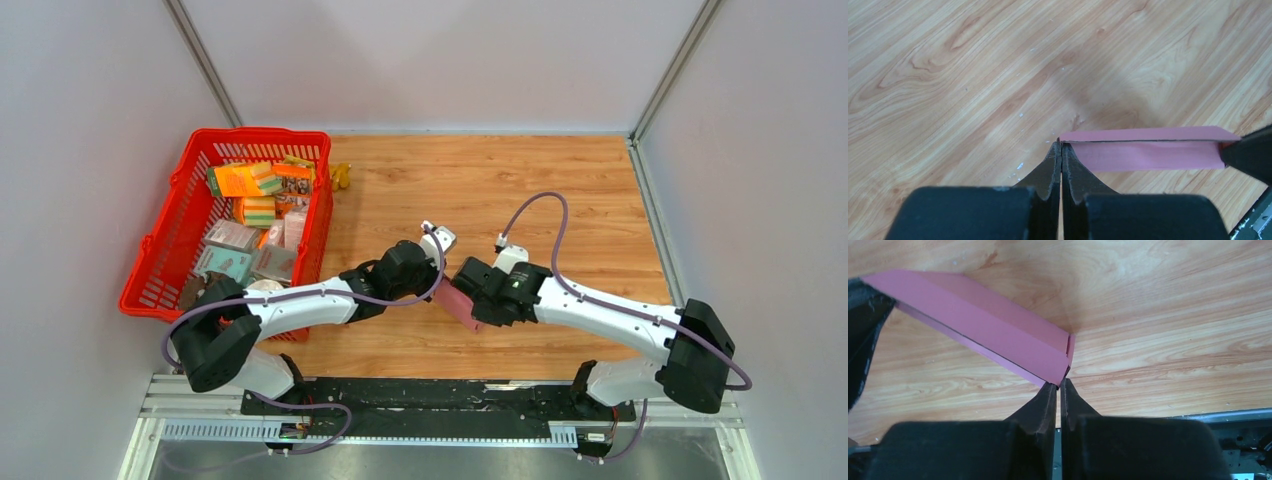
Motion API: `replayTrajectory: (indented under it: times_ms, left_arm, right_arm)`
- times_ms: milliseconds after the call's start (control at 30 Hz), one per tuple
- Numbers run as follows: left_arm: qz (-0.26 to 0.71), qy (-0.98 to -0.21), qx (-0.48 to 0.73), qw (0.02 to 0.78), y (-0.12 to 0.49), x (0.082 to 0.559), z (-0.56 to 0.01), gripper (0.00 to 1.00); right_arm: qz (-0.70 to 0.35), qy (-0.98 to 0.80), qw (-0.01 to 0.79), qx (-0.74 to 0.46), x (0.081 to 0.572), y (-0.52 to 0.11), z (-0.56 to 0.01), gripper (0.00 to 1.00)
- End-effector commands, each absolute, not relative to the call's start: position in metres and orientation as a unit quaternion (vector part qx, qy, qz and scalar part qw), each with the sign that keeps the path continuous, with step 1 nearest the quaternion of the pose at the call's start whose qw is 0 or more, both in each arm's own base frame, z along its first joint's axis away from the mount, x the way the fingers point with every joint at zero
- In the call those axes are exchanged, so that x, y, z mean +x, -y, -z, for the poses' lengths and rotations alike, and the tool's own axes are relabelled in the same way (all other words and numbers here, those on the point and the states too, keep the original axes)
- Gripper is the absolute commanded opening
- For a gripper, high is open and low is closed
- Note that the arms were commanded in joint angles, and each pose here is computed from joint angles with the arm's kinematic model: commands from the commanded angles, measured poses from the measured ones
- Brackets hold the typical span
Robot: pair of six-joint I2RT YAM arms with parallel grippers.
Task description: Fold the paper box
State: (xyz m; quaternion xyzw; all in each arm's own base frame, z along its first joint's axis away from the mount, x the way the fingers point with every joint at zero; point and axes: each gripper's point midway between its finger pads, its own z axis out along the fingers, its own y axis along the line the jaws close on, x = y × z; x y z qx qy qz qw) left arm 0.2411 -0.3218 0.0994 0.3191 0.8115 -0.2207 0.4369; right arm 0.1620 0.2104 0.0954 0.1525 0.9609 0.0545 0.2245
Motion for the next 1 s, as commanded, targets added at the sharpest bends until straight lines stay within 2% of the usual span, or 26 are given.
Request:
replayTrajectory:
  times_ms: [0, 167, 200, 267, 300, 433, 567, 767, 800, 967]
  left_arm:
    - [0.250, -0.807, 0.321, 0.428, 0.325, 0.226, -0.101, 0.02]
    - [0.246, -0.806, 0.315, 0.437, 0.325, 0.224, -0.102, 0.01]
    - [0.248, -0.808, 0.313, 0.433, 0.323, 0.222, -0.099, 0.01]
    - [0.249, -0.807, 0.311, 0.437, 0.324, 0.222, -0.100, 0.01]
    - [0.247, -0.807, 0.311, 0.436, 0.324, 0.223, -0.099, 0.01]
    - [0.245, -0.809, 0.316, 0.432, 0.326, 0.223, -0.096, 0.01]
    - [0.245, -0.808, 0.316, 0.433, 0.325, 0.222, -0.097, 0.01]
    - [0.245, -0.806, 0.320, 0.432, 0.327, 0.221, -0.097, 0.01]
    - [0.246, -0.806, 0.321, 0.432, 0.327, 0.221, -0.097, 0.01]
    - [0.247, -0.806, 0.321, 0.431, 0.328, 0.221, -0.096, 0.01]
  right_arm:
    - [-0.060, -0.961, 0.250, 0.103, 0.161, -0.227, -0.094, 0.10]
    - [-0.096, -0.957, 0.274, -0.008, 0.160, -0.235, -0.099, 0.30]
    - [-0.099, -0.955, 0.278, -0.026, 0.159, -0.233, -0.098, 0.42]
    - [-0.123, -0.946, 0.293, -0.062, 0.157, -0.234, -0.110, 0.52]
    - [-0.133, -0.943, 0.295, -0.074, 0.154, -0.234, -0.111, 0.61]
    - [-0.173, -0.925, 0.319, -0.112, 0.150, -0.232, -0.130, 0.78]
    - [-0.195, -0.904, 0.337, -0.174, 0.152, -0.238, -0.145, 0.79]
    - [-0.179, -0.872, 0.381, -0.251, 0.168, -0.250, -0.155, 0.67]
    - [-0.181, -0.870, 0.381, -0.255, 0.168, -0.252, -0.153, 0.62]
    - [-0.167, -0.866, 0.394, -0.259, 0.175, -0.259, -0.146, 0.59]
